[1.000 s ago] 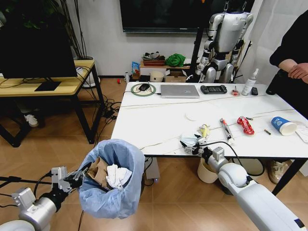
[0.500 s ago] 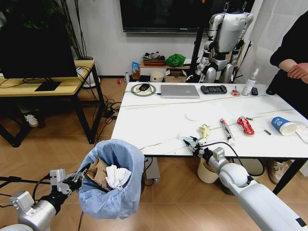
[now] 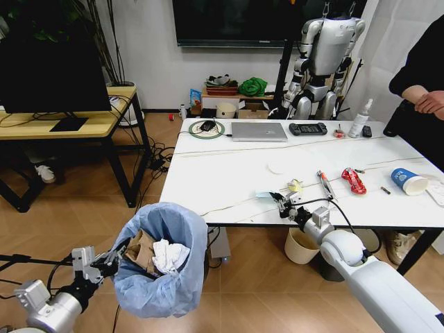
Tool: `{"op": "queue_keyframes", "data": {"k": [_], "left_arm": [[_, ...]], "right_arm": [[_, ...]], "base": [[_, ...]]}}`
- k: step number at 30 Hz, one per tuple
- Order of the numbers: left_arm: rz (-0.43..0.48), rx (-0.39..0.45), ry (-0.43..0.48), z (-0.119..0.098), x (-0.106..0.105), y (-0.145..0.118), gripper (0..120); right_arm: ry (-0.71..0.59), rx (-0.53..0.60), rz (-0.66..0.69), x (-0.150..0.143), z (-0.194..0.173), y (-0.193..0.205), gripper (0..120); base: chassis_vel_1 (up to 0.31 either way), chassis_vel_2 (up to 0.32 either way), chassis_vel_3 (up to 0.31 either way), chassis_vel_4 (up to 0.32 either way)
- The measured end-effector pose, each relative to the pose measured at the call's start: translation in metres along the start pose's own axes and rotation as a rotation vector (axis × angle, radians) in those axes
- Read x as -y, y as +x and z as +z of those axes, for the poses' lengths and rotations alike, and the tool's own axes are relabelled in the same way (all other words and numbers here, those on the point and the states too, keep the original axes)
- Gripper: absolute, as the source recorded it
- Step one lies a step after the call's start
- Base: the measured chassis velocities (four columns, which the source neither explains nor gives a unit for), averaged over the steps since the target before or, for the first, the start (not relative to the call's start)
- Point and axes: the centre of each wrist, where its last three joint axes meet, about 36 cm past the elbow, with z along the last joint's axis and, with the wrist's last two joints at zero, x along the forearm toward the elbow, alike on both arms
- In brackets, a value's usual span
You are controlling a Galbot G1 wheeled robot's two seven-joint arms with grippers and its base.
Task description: Pick up the trash bin and place the trash from the table into it.
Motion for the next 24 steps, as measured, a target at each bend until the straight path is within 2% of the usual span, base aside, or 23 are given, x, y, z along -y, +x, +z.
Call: {"op": "queue_keyframes", "data": {"k": [4,9,12,15,17,20,24], "left_arm": [[-0.004,0.003,0.002,0.000,0.000,0.001,0],[-0.012,0.003,0.005,0.001,0.000,0.003,0],[-0.013,0.004,0.006,0.002,0.000,0.004,0],[-0.015,0.006,0.012,0.002,0.001,0.005,0],[-0.016,-0.001,0.024,0.003,0.001,0.005,0],[-0.016,-0.008,0.031,0.004,0.001,0.005,0],[-0.022,-0.014,0.035,0.004,0.000,0.005,0]], "right_arm": [[-0.032,0.085,-0.046,-0.009,-0.024,0.002,0],[-0.130,0.253,-0.207,-0.045,-0.073,0.009,0],[-0.165,0.302,-0.267,-0.058,-0.086,0.010,0],[-0.271,0.405,-0.466,-0.102,-0.119,0.010,0],[-0.302,0.428,-0.571,-0.123,-0.130,0.006,0],[-0.310,0.430,-0.648,-0.139,-0.137,0.000,0],[-0.311,0.383,-0.757,-0.168,-0.129,-0.015,0]], "base": [[0.000,0.000,0.000,0.000],[0.000,0.000,0.000,0.000],[0.000,0.000,0.000,0.000],[0.000,0.000,0.000,0.000],[0.000,0.000,0.000,0.000],[0.000,0.000,0.000,0.000],[0.000,0.000,0.000,0.000]]}}
